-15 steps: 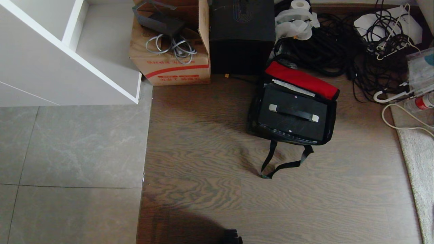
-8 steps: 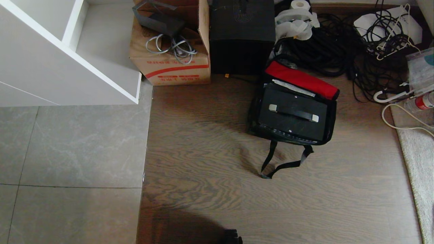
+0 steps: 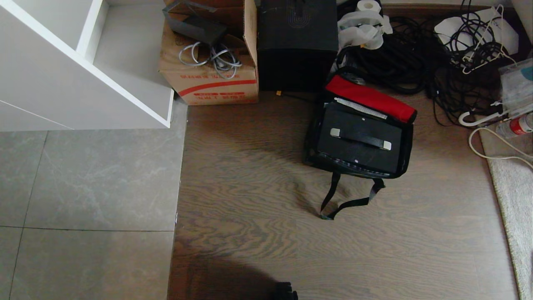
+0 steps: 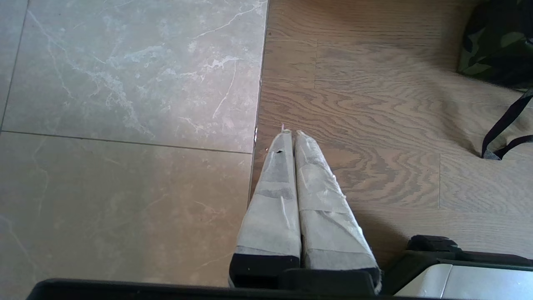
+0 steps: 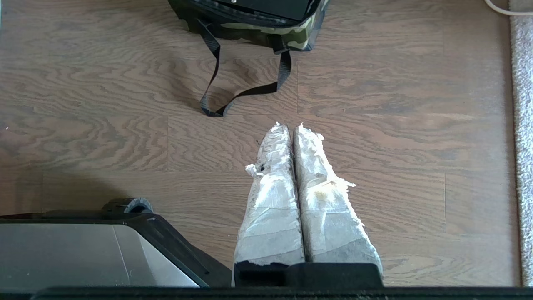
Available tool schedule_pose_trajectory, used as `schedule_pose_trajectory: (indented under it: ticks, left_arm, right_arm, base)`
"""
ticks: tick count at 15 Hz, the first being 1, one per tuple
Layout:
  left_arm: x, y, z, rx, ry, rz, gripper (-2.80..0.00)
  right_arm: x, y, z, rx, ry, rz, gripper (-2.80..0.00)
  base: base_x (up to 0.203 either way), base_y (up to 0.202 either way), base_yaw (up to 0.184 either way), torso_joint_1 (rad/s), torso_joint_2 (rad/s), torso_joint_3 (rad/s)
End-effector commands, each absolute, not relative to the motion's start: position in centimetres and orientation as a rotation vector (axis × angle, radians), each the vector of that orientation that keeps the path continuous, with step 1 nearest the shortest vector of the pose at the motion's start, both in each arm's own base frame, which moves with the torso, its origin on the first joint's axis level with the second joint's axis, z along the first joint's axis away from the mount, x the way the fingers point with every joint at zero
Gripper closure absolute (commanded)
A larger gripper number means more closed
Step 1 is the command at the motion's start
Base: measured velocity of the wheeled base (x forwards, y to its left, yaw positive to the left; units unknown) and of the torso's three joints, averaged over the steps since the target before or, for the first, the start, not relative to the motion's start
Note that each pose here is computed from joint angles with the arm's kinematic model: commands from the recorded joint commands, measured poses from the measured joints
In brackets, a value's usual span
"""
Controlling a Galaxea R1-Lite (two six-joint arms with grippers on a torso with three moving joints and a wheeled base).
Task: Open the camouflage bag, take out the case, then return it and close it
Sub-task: Grip the handle
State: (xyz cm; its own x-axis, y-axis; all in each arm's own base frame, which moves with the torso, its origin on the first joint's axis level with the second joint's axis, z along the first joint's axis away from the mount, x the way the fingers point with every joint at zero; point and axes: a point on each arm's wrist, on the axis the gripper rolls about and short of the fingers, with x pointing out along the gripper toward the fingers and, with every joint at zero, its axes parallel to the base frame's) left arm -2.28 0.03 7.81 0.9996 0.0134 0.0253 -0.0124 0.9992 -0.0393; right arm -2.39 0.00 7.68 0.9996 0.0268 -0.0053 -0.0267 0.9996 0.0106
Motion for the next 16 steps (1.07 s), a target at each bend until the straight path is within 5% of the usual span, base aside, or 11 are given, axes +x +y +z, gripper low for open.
schedule_pose_trajectory:
  ticks: [1, 16]
  left_arm:
    - [-2.21, 0.03, 7.56, -0.040, -0.017, 0.013, 0.00]
    - [-2.21, 0.03, 7.56, -0.040, -0.017, 0.013, 0.00]
  right_arm:
    - [-2.36, 0.00, 7.69, 0.011, 0.009, 0.028, 0.00]
    - [-2.36, 0.00, 7.69, 0.011, 0.009, 0.028, 0.00]
  base:
    - [0.000, 0.000, 0.000, 0.000, 0.00, 0.000]
    - [0.000, 0.000, 0.000, 0.000, 0.00, 0.000]
